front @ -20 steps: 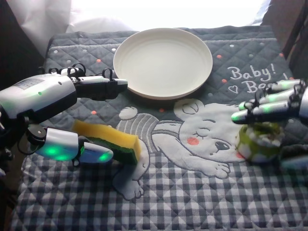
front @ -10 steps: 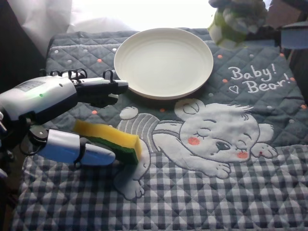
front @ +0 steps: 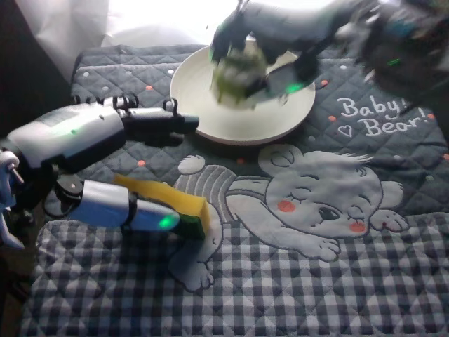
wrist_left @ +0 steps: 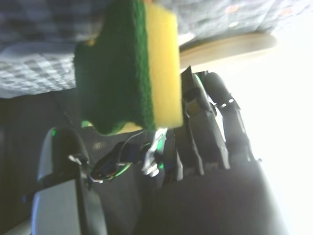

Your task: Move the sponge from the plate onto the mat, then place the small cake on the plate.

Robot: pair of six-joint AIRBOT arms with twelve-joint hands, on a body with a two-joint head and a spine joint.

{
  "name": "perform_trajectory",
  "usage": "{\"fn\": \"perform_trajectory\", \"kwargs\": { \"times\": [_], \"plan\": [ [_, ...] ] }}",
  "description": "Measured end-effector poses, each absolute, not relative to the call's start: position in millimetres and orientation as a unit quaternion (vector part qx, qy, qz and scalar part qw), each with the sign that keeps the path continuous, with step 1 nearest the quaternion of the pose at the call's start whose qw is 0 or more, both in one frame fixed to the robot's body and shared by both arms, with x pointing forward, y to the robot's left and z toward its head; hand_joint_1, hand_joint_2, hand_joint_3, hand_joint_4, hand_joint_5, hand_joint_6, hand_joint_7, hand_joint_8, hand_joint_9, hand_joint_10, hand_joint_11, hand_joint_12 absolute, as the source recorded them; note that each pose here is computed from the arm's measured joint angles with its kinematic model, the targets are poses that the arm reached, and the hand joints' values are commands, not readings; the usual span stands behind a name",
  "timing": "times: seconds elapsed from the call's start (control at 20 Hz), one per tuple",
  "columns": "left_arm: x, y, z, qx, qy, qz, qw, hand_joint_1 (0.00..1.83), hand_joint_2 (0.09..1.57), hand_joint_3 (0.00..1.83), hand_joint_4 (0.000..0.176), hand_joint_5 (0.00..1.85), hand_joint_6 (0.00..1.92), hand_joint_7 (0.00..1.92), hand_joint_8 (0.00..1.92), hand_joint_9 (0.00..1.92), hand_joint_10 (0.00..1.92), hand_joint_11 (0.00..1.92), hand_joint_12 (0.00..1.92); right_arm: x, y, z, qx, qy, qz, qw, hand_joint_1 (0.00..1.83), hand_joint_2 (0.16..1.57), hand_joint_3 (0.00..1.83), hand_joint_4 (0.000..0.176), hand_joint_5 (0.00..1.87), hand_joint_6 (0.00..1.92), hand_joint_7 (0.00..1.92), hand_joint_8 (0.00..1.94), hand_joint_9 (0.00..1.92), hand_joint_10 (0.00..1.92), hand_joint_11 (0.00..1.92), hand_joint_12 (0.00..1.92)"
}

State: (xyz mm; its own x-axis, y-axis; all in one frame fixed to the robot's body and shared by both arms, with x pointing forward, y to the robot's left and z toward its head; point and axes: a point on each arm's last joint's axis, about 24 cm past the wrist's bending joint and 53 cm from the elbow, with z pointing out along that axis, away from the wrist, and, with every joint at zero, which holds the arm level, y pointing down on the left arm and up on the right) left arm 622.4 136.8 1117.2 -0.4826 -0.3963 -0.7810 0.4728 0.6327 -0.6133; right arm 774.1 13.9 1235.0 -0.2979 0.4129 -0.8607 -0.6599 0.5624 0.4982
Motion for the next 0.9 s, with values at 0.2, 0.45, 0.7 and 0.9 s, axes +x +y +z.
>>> {"fn": "perform_trajectory", "kwargs": {
  "times": [0.2,0.45,0.7,0.9],
  "plan": [
    [619,122,1115,0.041,0.745,-0.439,0.5,0.72,0.89,0.0,0.0,0.42,0.0,0.55,0.0,0.53,0.0,0.03,1.16,800,0,1212,-0.062,0.699,0.416,0.579,1.31,1.1,0.0,0.0,0.85,0.27,0.57,0.9,0.58,1.18,0.47,1.56],
    [620,123,1116,0.033,0.745,-0.442,0.499,0.74,0.91,0.0,0.0,0.4,0.0,0.52,0.0,0.5,0.0,0.02,1.08,800,-3,1203,-0.073,0.71,0.398,0.576,0.93,0.98,0.0,0.084,0.2,0.0,0.15,0.0,0.18,0.01,0.0,0.65],
    [622,125,1119,0.023,0.74,-0.447,0.502,0.8,0.89,0.0,0.0,0.45,0.0,0.55,0.0,0.55,0.02,0.0,1.26,783,-25,1223,-0.086,0.691,0.411,0.588,0.86,0.95,0.0,0.149,0.0,0.0,0.0,0.0,0.09,0.01,0.0,0.47],
    [625,148,1141,-0.007,0.715,-0.456,0.529,0.82,0.87,0.0,0.0,0.46,0.0,0.56,0.0,0.59,0.02,0.05,1.21,757,-104,1269,-0.057,0.643,0.443,0.622,0.76,0.95,0.0,0.15,0.01,0.0,0.01,0.0,0.08,0.01,0.0,0.83]
  ]
}}
